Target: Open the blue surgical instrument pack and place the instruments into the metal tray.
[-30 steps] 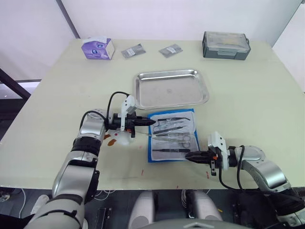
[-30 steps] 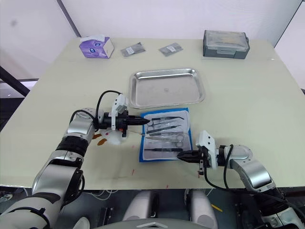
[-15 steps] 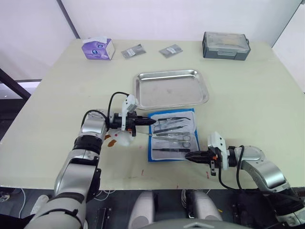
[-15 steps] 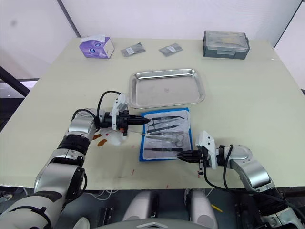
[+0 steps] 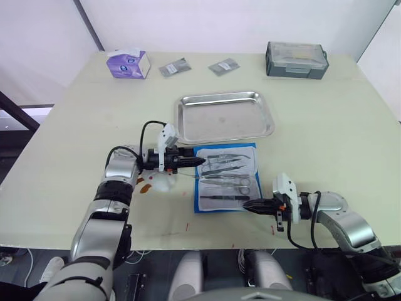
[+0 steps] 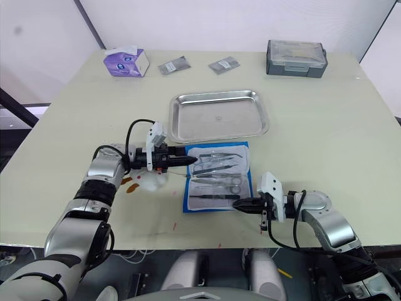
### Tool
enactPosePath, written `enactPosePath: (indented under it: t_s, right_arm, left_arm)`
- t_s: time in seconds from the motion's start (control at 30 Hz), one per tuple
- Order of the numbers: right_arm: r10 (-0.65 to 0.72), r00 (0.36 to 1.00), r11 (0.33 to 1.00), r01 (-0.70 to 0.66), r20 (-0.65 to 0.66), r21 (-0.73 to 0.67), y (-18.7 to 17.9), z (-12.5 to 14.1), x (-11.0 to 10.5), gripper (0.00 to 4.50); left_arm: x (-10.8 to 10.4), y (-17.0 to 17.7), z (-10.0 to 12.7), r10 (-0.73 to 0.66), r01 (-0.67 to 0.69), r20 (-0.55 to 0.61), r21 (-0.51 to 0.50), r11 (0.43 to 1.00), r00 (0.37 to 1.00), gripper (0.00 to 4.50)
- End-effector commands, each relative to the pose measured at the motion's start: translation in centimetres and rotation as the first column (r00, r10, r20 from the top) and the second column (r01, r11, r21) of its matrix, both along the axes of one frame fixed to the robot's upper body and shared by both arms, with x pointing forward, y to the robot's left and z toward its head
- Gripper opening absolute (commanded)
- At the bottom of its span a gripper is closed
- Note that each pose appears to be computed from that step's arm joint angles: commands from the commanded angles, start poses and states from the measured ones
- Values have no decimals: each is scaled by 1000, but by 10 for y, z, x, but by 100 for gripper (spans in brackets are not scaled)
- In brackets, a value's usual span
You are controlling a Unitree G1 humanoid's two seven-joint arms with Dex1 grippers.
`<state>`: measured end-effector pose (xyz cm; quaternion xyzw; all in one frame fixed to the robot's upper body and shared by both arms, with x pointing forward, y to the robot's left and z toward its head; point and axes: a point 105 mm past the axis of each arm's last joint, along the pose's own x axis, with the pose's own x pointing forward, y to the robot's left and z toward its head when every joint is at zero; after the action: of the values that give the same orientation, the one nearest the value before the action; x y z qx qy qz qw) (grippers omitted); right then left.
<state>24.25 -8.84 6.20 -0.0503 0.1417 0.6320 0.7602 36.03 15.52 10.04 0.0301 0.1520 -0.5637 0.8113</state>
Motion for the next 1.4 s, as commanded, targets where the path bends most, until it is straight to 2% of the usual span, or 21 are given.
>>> enactPosePath:
  t_s: [0.03,0.37,0.7,0.8,0.9,0.93,0.97,1.0,1.07,1.1,1.27,1.3,1.37,1.4]
  right_arm:
    - [-16,999,1000,16,-49,-18,-3,-11,-3,0]
    - [-21,999,1000,21,-46,-9,-2,-10,-3,0]
    - [-15,999,1000,14,43,12,-4,14,-3,0]
    - [-32,997,999,30,69,37,-6,26,-1,117]
    - [-48,996,998,44,71,52,-8,32,-1,261]
    - [-53,996,997,49,74,56,-9,33,-1,285]
    - [-61,995,996,56,78,63,-11,37,-1,332]
    - [-66,995,996,60,80,67,-12,39,-1,351]
    - [-81,992,994,73,95,80,-15,45,0,430]
    - [-84,992,993,76,99,87,-16,48,0,442]
    - [-108,985,986,89,135,139,-19,66,3,442]
    - [-117,980,985,93,162,148,-19,71,6,450]
    - [-137,968,980,102,210,171,-19,80,12,450]
    - [-138,965,979,99,222,176,-19,82,13,450]
  left_arm:
    - [0,4,18,-6,9,76,-47,999,997,228]
    - [-13,1,47,-77,104,176,-152,983,981,228]
    - [-27,12,64,-128,168,255,-140,976,958,228]
    - [-37,22,67,-155,189,275,-102,977,949,239]
    - [-46,27,70,-198,225,282,-66,972,939,239]
    - [-50,28,70,-220,243,273,-52,969,937,239]
    - [-58,30,69,-255,267,271,-9,964,928,239]
    - [-63,30,68,-280,285,268,20,958,922,239]
    - [-70,30,72,-302,307,278,28,951,912,239]
    - [-71,30,75,-303,310,282,23,951,910,239]
    - [-79,28,78,-336,334,306,59,941,891,239]
    - [-81,27,78,-345,341,306,66,938,887,281]
    - [-85,26,78,-353,350,304,65,935,885,313]
    - [-86,25,78,-352,351,301,61,935,886,365]
